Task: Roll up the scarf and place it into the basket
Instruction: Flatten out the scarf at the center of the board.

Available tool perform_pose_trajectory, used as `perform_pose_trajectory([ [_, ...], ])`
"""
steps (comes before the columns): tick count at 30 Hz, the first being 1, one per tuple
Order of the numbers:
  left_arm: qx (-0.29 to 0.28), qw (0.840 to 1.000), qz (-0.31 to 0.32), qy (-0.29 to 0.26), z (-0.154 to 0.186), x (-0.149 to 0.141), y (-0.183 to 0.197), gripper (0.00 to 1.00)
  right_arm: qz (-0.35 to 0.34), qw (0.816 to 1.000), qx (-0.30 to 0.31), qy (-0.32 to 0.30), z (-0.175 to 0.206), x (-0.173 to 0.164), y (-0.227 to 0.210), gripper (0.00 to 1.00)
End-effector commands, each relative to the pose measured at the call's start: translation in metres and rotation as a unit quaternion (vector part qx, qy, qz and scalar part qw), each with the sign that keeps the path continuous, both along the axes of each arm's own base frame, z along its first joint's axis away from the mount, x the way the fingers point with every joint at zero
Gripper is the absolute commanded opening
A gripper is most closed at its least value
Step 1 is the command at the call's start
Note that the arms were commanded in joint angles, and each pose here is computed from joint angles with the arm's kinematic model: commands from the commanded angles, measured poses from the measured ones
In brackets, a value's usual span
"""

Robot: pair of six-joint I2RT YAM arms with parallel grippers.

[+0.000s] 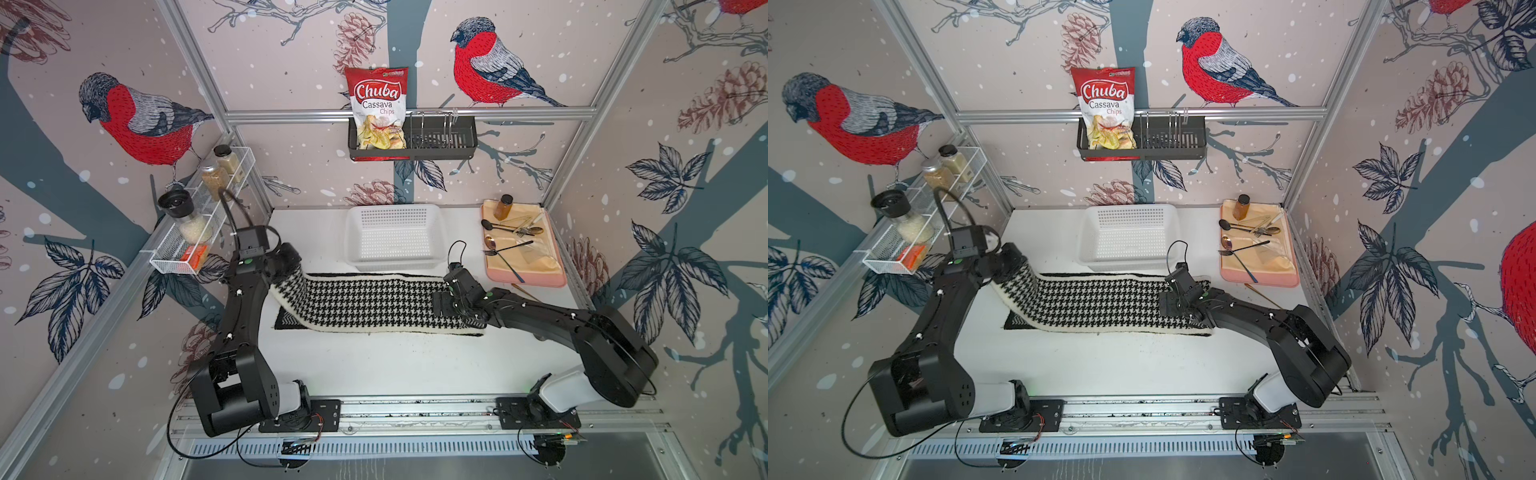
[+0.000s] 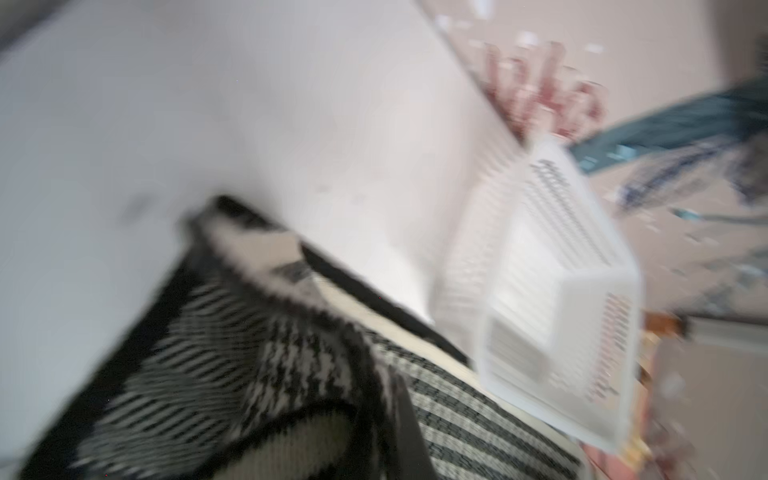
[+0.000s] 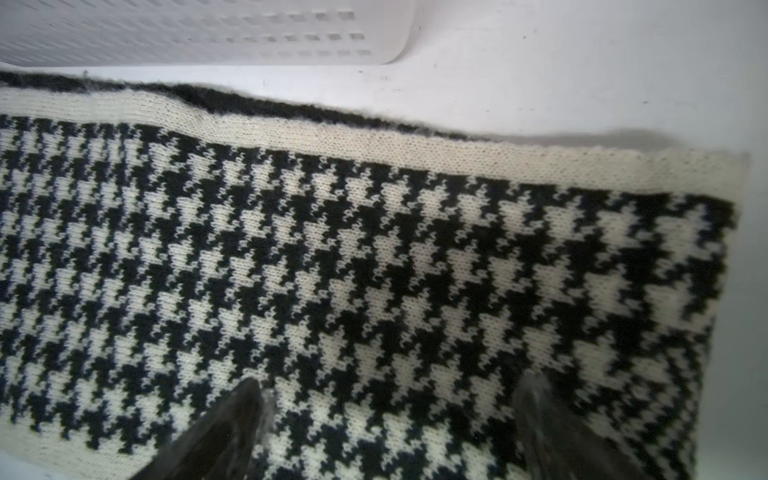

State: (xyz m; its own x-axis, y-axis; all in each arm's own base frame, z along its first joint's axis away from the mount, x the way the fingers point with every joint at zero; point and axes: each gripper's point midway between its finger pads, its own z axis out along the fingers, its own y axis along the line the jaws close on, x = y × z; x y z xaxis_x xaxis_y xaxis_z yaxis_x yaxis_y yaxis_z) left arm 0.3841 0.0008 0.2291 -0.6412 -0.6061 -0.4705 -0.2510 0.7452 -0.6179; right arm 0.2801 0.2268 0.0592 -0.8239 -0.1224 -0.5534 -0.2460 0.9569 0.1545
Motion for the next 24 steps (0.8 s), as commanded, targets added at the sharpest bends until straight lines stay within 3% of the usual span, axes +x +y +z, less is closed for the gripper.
perform_pose_trajectory([
  [1,-0.057,0.989,-0.102,-0.092,0.075,0.006,-0.064,0.0,-0.01,0.999,0.013,-0.029,0.013,0.006,0.003,0.97],
  [5,-0.102,0.972,-0.154,-0.144,0.128,0.006,-0.112,0.0,-0.075,0.996,-0.003,-0.047,0.025,0.012,-0.029,0.98],
  [9,-0.128,0.956,-0.207,-0.164,0.155,0.008,-0.163,0.0,-0.154,0.986,0.01,-0.055,0.037,0.013,-0.078,0.98],
  [12,-0.169,0.935,-0.251,-0.183,0.173,0.009,-0.209,0.0,-0.206,0.975,0.019,-0.074,0.052,0.01,-0.113,0.98],
  [15,-0.21,0.905,-0.311,-0.202,0.196,0.007,-0.271,0.0,-0.273,0.957,0.005,-0.098,0.062,0.005,-0.152,0.99],
  [19,-0.253,0.849,-0.407,-0.224,0.233,0.001,-0.374,0.0,-0.367,0.923,-0.01,-0.116,0.074,0.0,-0.209,1.0],
  [21,-0.305,0.807,-0.446,-0.236,0.261,-0.002,-0.422,0.0,-0.399,0.909,0.0,-0.122,0.079,0.0,-0.233,1.0],
  [24,-0.404,0.729,-0.479,-0.275,0.308,-0.014,-0.475,0.0,-0.438,0.889,0.005,-0.134,0.094,-0.006,-0.266,1.0],
])
